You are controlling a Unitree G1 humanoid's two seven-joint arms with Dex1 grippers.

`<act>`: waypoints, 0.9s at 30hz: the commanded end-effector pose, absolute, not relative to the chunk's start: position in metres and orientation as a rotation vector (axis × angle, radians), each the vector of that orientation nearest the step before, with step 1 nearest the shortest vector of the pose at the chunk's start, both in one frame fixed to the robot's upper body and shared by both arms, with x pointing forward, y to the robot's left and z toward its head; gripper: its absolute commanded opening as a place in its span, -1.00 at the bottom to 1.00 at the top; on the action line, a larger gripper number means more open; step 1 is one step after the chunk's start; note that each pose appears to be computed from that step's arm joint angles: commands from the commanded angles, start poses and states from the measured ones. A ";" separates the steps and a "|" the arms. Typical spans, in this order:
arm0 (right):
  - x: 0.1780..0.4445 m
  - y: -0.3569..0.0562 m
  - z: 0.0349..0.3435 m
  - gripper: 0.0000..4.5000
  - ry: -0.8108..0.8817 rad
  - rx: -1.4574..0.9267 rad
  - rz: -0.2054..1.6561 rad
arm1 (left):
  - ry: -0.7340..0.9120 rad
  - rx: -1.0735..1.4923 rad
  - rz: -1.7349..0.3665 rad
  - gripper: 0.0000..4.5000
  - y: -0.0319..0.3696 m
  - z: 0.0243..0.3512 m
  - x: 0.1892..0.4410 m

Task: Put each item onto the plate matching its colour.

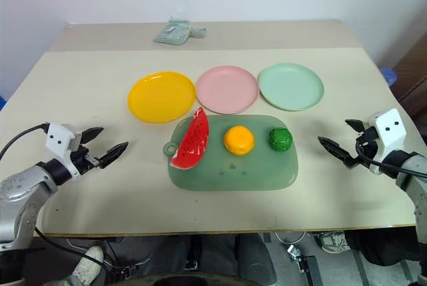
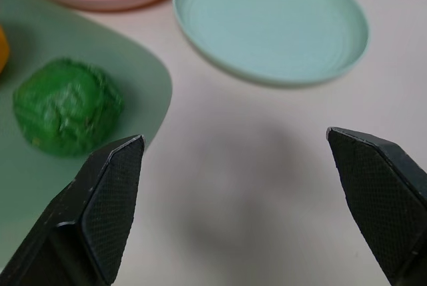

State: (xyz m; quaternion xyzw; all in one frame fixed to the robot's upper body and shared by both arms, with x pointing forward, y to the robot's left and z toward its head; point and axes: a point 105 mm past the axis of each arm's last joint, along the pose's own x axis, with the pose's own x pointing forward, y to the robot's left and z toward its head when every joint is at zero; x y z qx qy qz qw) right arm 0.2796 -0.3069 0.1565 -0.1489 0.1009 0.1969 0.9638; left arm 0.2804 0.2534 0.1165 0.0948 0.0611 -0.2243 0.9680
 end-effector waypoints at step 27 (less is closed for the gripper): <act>0.273 -0.178 0.211 0.99 -0.069 -0.354 0.693 | 0.029 0.155 -0.862 1.00 0.111 0.189 0.321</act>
